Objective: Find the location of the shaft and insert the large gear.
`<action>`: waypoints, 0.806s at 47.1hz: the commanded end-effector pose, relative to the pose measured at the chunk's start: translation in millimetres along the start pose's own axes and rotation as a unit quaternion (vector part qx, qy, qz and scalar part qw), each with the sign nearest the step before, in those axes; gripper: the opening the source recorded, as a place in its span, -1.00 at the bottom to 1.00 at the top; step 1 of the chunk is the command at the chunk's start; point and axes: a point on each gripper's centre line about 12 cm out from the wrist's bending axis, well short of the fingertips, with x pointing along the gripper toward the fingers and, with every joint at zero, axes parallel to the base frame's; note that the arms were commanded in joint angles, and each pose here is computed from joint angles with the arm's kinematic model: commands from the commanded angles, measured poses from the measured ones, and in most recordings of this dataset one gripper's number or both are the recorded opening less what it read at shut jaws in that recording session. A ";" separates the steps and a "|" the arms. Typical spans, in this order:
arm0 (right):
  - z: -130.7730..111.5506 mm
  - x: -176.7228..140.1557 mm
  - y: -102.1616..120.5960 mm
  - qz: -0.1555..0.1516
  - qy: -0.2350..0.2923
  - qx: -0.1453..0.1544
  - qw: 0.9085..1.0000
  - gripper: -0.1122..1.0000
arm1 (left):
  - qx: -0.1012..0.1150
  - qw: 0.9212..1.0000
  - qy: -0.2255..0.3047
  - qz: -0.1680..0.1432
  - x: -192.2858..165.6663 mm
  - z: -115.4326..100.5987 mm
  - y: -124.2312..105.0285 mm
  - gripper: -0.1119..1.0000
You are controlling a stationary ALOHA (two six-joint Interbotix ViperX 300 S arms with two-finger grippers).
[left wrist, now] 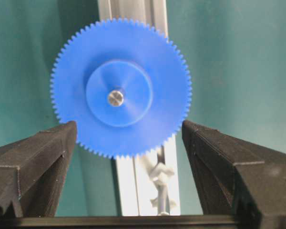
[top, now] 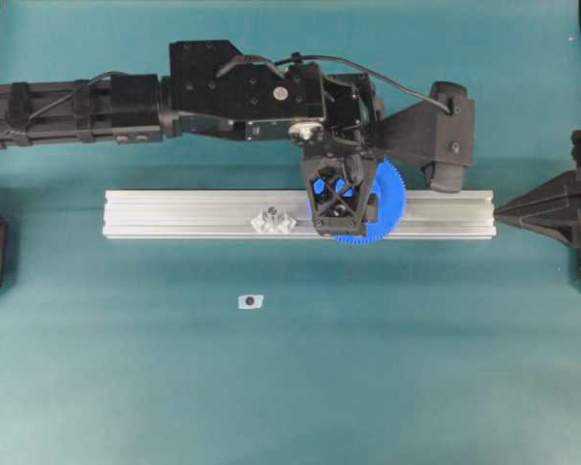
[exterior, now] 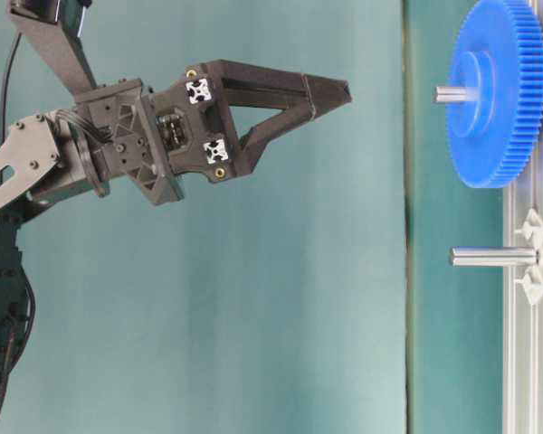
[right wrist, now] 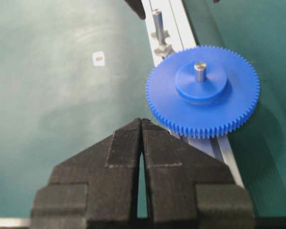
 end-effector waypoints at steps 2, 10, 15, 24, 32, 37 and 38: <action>4.2 0.4 0.6 0.000 -0.005 0.006 1.000 -0.79 | 0.003 0.999 -0.032 0.006 -26.5 9.2 -0.7 0.73; 4.2 0.4 0.6 0.000 -0.005 0.006 1.000 -0.79 | 0.003 1.000 -0.030 0.005 -25.2 8.7 -0.9 0.72; 3.5 0.5 0.7 0.001 -0.004 0.006 1.000 -0.79 | 0.003 1.000 -0.029 0.005 -24.4 8.6 -0.9 0.72; 3.6 0.5 0.5 0.000 -0.004 0.006 1.000 -0.79 | 0.003 1.000 -0.029 0.005 -24.4 8.6 -0.9 0.72; 3.6 0.5 0.5 0.000 -0.004 0.006 1.000 -0.79 | 0.003 1.000 -0.026 0.005 -23.1 7.7 -1.1 0.72; 3.0 0.5 0.4 0.000 -0.003 0.006 1.000 -0.79 | 0.003 1.000 -0.026 0.005 -22.7 8.0 -1.0 0.72; 3.6 0.5 0.5 0.000 -0.004 0.006 1.000 -0.79 | 0.002 1.000 -0.026 0.005 -22.7 8.0 -1.0 0.72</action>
